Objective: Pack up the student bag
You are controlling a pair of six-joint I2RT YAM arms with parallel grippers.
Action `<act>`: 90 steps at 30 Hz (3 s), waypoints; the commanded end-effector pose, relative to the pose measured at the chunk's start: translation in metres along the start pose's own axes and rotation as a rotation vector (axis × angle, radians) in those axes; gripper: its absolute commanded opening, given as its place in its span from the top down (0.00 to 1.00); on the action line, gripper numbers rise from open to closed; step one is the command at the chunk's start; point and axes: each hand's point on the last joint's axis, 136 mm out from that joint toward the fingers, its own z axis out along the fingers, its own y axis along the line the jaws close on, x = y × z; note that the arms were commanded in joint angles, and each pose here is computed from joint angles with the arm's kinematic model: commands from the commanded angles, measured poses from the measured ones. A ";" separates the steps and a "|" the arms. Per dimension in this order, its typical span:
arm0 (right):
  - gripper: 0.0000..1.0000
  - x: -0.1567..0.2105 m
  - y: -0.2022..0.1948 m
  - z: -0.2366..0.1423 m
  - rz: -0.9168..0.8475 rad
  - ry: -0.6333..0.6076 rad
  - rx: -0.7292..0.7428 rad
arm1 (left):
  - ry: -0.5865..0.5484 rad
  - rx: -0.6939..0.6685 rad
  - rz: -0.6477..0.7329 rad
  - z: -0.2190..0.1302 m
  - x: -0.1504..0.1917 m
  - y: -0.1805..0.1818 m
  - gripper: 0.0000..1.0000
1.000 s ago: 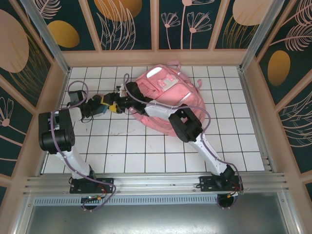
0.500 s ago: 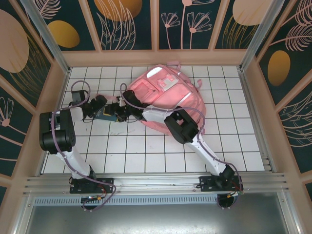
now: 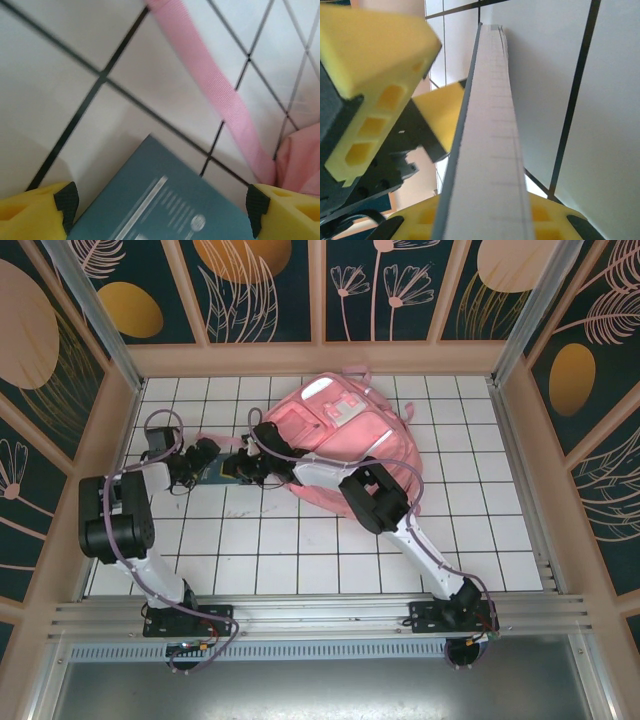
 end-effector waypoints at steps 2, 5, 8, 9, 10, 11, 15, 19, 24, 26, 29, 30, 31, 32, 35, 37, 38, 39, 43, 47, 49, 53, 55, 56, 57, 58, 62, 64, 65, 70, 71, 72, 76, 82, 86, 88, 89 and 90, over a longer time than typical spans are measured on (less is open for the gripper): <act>1.00 -0.018 0.027 -0.024 -0.083 -0.067 0.010 | -0.133 -0.162 -0.025 -0.052 -0.035 0.003 0.09; 1.00 -0.018 0.057 -0.046 -0.141 -0.091 -0.042 | -0.295 -0.138 0.011 -0.100 -0.072 -0.028 0.08; 1.00 -0.022 0.088 -0.076 -0.175 -0.121 -0.081 | -0.363 -0.071 0.056 -0.133 -0.088 -0.059 0.07; 1.00 -0.024 0.099 -0.090 -0.182 -0.140 -0.108 | -0.363 -0.035 0.068 -0.141 -0.089 -0.070 0.07; 1.00 -0.025 0.106 -0.102 -0.190 -0.160 -0.129 | -0.364 -0.001 0.079 -0.146 -0.090 -0.081 0.08; 1.00 -0.025 0.114 -0.118 -0.200 -0.186 -0.141 | -0.364 0.025 0.092 -0.152 -0.090 -0.091 0.09; 1.00 -0.035 0.128 -0.176 -0.215 -0.298 -0.073 | -0.349 0.126 0.207 -0.165 -0.075 -0.142 0.10; 1.00 -0.047 0.116 -0.257 -0.194 -0.498 0.051 | -0.276 0.189 0.381 -0.163 -0.037 -0.198 0.12; 1.00 -0.051 0.087 -0.404 -0.155 -0.858 0.285 | -0.175 0.171 0.698 -0.139 0.051 -0.269 0.13; 1.00 -0.042 0.074 -0.458 -0.148 -0.967 0.335 | -0.136 0.140 0.828 -0.125 0.091 -0.289 0.13; 1.00 -0.023 0.051 -0.531 -0.100 -1.106 0.403 | -0.077 0.121 1.004 -0.107 0.150 -0.312 0.12; 1.00 -0.015 0.043 -0.551 -0.081 -1.142 0.422 | -0.042 0.102 1.063 -0.093 0.173 -0.315 0.12; 1.00 -0.008 0.035 -0.566 -0.067 -1.173 0.443 | -0.026 0.089 1.113 -0.087 0.189 -0.318 0.12; 1.00 0.001 0.027 -0.578 -0.053 -1.200 0.464 | -0.012 0.073 1.172 -0.080 0.209 -0.321 0.12; 1.00 0.023 0.009 -0.592 -0.035 -1.217 0.488 | 0.012 0.031 1.300 -0.064 0.252 -0.327 0.12; 1.00 0.033 0.001 -0.594 -0.024 -1.218 0.499 | 0.031 0.028 1.327 -0.056 0.269 -0.330 0.12; 1.00 0.036 -0.002 -0.593 -0.023 -1.214 0.502 | 0.039 0.034 1.332 -0.052 0.276 -0.332 0.12; 1.00 0.039 -0.004 -0.592 -0.025 -1.209 0.505 | 0.042 0.036 1.337 -0.049 0.281 -0.333 0.12; 1.00 0.045 -0.011 -0.589 -0.030 -1.195 0.513 | 0.052 0.010 1.376 -0.037 0.295 -0.332 0.12; 1.00 0.047 -0.016 -0.585 -0.033 -1.184 0.522 | 0.077 -0.002 1.399 -0.027 0.310 -0.325 0.13; 1.00 0.047 -0.020 -0.583 -0.032 -1.173 0.524 | 0.083 -0.006 1.407 -0.025 0.315 -0.323 0.14; 1.00 0.047 -0.025 -0.577 -0.027 -1.155 0.518 | 0.091 -0.001 1.432 -0.028 0.328 -0.321 0.14; 1.00 0.047 -0.028 -0.576 -0.022 -1.149 0.518 | 0.080 -0.006 1.443 -0.030 0.332 -0.321 0.14; 1.00 0.048 -0.029 -0.575 -0.022 -1.148 0.519 | 0.074 -0.011 1.452 -0.030 0.334 -0.320 0.14; 1.00 0.048 -0.029 -0.575 -0.021 -1.146 0.519 | 0.068 -0.015 1.458 -0.031 0.335 -0.320 0.14; 1.00 0.048 -0.030 -0.574 -0.019 -1.146 0.519 | 0.065 -0.021 1.464 -0.031 0.336 -0.319 0.14; 1.00 0.049 -0.033 -0.570 -0.007 -1.135 0.505 | 0.056 -0.067 1.487 -0.022 0.337 -0.310 0.15; 1.00 0.050 -0.033 -0.569 -0.004 -1.132 0.496 | 0.048 -0.094 1.491 -0.016 0.336 -0.305 0.15; 1.00 0.050 -0.034 -0.568 -0.003 -1.130 0.495 | 0.045 -0.101 1.494 -0.014 0.336 -0.304 0.15; 1.00 0.051 -0.036 -0.564 0.007 -1.117 0.480 | 0.005 -0.148 1.514 -0.003 0.332 -0.302 0.18; 1.00 0.052 -0.038 -0.563 0.012 -1.115 0.478 | 0.004 -0.157 1.520 0.000 0.332 -0.301 0.20; 1.00 0.052 -0.039 -0.562 0.017 -1.114 0.474 | -0.002 -0.162 1.524 0.001 0.332 -0.301 0.25; 1.00 0.053 -0.040 -0.559 0.024 -1.103 0.457 | -0.037 -0.207 1.544 0.009 0.327 -0.298 0.54; 1.00 0.054 -0.036 -0.557 0.022 -1.094 0.439 | -0.041 -0.161 1.538 0.001 0.326 -0.308 0.94; 1.00 0.056 -0.031 -0.561 0.016 -1.103 0.441 | -0.051 -0.096 1.518 -0.018 0.320 -0.326 1.00; 1.00 0.058 -0.026 -0.566 0.009 -1.122 0.445 | -0.064 -0.055 1.484 -0.032 0.308 -0.339 1.00; 1.00 0.059 -0.023 -0.569 0.006 -1.135 0.447 | -0.069 -0.030 1.463 -0.040 0.302 -0.346 1.00; 1.00 0.061 -0.020 -0.573 0.000 -1.148 0.448 | -0.071 0.003 1.435 -0.049 0.294 -0.354 1.00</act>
